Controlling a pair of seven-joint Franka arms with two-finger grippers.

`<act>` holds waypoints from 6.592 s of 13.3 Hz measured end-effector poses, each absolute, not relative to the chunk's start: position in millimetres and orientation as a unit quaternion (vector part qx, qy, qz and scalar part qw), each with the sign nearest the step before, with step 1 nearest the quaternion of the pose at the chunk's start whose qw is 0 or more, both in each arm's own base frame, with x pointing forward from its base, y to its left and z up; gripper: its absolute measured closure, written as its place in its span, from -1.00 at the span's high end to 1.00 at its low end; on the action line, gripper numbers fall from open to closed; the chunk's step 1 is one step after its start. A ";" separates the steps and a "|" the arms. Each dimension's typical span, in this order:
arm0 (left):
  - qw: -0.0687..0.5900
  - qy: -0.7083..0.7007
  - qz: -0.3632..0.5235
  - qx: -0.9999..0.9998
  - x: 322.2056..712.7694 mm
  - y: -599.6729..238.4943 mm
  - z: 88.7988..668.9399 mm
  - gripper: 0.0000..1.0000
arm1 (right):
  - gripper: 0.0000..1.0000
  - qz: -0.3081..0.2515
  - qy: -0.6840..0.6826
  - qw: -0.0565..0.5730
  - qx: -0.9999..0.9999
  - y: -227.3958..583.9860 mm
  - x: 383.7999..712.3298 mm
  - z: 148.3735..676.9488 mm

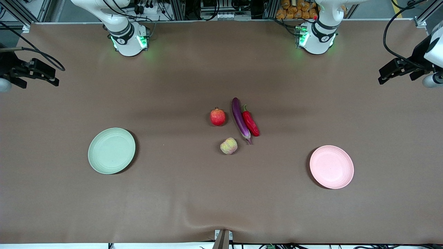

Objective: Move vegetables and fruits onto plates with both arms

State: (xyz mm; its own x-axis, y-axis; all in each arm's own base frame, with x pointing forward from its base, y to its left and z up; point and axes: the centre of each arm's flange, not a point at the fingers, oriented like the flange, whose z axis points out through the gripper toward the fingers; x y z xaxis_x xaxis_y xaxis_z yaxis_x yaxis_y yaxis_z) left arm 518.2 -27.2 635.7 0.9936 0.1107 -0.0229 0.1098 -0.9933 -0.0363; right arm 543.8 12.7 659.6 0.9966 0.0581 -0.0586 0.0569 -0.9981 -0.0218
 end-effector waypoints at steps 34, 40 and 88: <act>-0.013 -0.081 0.068 -0.994 560.1 -107.5 480.7 1.00 | 1.00 0.030 -0.029 0.010 -0.999 12.7 543.7 659.5; -0.030 -0.119 0.078 -0.989 547.1 -195.9 368.0 1.00 | 1.00 0.030 -0.029 0.010 -0.999 12.6 543.7 659.4; -0.087 -0.277 0.045 -0.956 568.5 -276.3 279.0 -0.46 | 1.00 0.034 -0.026 0.017 -0.999 10.8 551.5 649.4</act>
State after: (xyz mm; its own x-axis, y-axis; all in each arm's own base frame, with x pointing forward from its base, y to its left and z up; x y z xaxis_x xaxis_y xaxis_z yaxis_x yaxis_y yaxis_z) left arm 568.5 -276.3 279.0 0.8429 0.5211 -0.1338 0.5367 -0.8319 0.1410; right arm 551.5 10.8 649.4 0.9963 0.0537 -0.0671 0.0514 -0.9981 -0.0353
